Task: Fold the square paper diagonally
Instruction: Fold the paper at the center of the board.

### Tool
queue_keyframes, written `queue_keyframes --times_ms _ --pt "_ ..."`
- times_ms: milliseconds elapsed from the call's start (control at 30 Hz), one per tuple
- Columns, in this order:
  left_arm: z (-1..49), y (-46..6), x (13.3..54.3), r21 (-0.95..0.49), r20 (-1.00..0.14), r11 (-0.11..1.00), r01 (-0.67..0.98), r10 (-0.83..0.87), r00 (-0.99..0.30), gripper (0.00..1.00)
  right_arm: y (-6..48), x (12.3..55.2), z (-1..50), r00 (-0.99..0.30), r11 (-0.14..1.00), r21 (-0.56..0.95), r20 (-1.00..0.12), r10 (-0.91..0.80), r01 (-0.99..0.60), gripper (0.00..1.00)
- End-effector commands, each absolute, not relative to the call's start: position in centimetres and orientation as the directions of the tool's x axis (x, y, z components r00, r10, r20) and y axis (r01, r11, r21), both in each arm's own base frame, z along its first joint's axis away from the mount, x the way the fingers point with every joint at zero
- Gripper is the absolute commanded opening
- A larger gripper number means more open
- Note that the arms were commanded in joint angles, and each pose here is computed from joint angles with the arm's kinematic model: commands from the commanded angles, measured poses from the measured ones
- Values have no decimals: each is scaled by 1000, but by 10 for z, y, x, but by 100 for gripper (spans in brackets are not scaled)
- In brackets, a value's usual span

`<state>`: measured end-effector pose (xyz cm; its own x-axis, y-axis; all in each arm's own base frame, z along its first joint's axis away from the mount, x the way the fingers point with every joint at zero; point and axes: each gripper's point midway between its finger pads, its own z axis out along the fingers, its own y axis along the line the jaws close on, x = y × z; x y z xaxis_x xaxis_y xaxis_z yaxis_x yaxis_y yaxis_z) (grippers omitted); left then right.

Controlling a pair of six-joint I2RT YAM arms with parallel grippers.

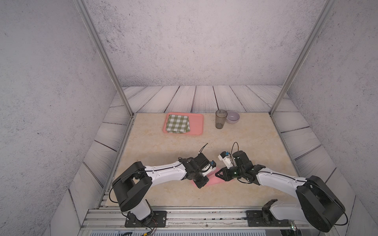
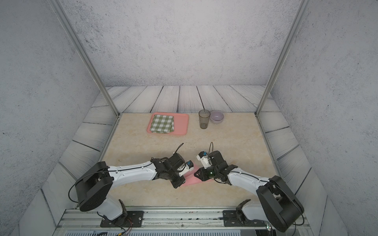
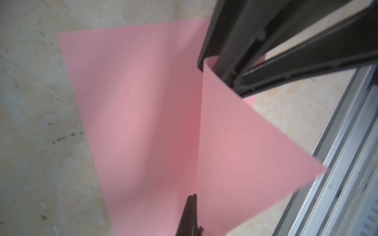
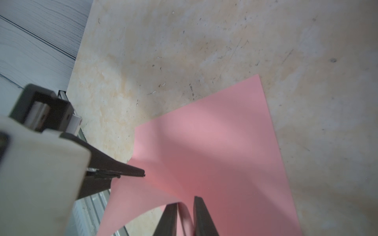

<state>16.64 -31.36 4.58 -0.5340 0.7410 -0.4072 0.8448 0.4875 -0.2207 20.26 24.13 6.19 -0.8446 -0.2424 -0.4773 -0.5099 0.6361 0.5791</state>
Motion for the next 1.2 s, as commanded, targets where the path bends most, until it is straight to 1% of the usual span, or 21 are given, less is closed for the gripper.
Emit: queue_keyframes --times_ms 0,67,133,233,367,467,567,633,800,867,933,1033,1167 --pt "56 -322 172 -244 -434 492 835 715 -548 0 242 203 68 -836 635 571 -493 -242 -521 14" --pt "57 -321 173 -246 -436 499 831 709 -555 1 242 203 69 -833 633 569 -498 -242 -525 12" --pt "58 -321 174 -259 -434 504 824 701 -565 5 242 203 71 -831 634 567 -501 -241 -526 7" --pt "59 -321 175 -271 -433 507 818 695 -574 13 240 205 71 -829 646 556 -506 -237 -524 7" --pt "62 -321 176 -269 -435 510 817 692 -576 30 237 205 67 -836 659 551 -495 -236 -512 4" --pt "69 -319 178 -261 -453 517 815 680 -577 50 236 205 64 -843 671 546 -484 -235 -501 4" --pt "79 -316 181 -249 -475 527 812 664 -577 62 233 207 61 -848 688 535 -476 -234 -490 3" --pt "86 -311 183 -244 -489 542 804 647 -584 68 232 208 61 -850 697 529 -473 -231 -483 2" --pt "103 -292 196 -221 -560 615 757 556 -615 72 228 210 59 -857 721 514 -467 -219 -465 0" --pt "104 -279 209 -186 -598 683 707 492 -633 72 228 212 60 -859 725 515 -468 -208 -457 0" --pt "104 -271 220 -182 -627 726 663 434 -647 71 227 213 61 -861 729 518 -472 -192 -447 0" --pt "97 -261 233 -187 -644 778 599 364 -673 68 228 216 65 -859 726 530 -484 -164 -437 0" --pt "77 -250 247 -182 -609 838 515 315 -728 55 230 219 75 -856 720 545 -500 -133 -431 0"
